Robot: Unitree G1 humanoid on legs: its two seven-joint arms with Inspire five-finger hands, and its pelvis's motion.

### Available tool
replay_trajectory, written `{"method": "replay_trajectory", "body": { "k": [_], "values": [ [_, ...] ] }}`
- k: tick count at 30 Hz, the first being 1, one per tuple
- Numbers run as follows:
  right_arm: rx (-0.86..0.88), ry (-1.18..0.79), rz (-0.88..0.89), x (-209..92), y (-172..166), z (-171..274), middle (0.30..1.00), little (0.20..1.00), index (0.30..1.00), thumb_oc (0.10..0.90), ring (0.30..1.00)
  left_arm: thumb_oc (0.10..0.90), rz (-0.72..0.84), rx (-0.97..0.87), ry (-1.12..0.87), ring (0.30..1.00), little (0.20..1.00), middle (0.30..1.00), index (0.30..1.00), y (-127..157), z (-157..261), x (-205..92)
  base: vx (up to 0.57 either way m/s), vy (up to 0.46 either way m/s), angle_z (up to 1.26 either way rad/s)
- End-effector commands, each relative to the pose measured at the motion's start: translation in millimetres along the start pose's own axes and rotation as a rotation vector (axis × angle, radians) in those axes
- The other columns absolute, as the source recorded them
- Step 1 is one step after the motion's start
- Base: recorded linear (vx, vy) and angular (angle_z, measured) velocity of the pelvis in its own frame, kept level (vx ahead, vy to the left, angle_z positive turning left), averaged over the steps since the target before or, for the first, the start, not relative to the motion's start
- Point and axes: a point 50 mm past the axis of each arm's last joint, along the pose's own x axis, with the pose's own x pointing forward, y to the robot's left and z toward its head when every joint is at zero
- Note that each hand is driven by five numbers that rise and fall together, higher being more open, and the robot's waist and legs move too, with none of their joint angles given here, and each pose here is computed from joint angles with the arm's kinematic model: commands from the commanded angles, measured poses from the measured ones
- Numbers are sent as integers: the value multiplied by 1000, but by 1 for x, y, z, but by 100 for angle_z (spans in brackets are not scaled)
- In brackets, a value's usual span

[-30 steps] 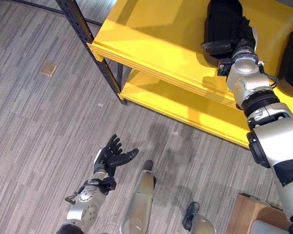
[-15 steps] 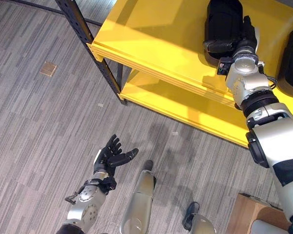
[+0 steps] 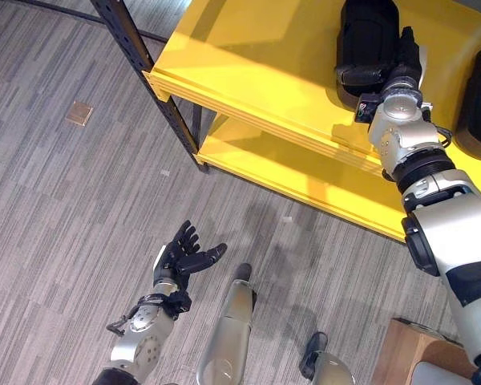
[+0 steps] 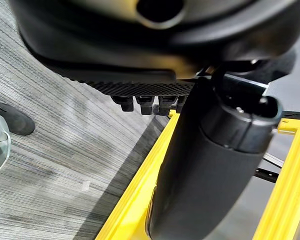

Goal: Move parts from the plastic box to the shelf.

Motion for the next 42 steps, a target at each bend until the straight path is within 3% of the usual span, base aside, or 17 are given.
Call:
{"method": "replay_trajectory", "body": {
  "k": [1, 14, 42],
  "values": [
    [86, -287, -19, -3, 0, 77, 1000, 1000, 1000, 900, 1000, 900, -64, 14, -164, 1000, 1000, 1000, 1000, -8, 36, 5, 0, 0, 0],
    [186, -215, -59, -1, -4, 65, 1000, 1000, 1000, 900, 1000, 900, -57, 20, -165, 1000, 1000, 1000, 1000, -8, 36, 5, 0, 0, 0],
    [213, -135, -121, 3, -13, 48, 1000, 1000, 1000, 900, 1000, 900, -63, 26, -169, 1000, 1000, 1000, 1000, -11, 37, 5, 0, 0, 0]
  ]
}}
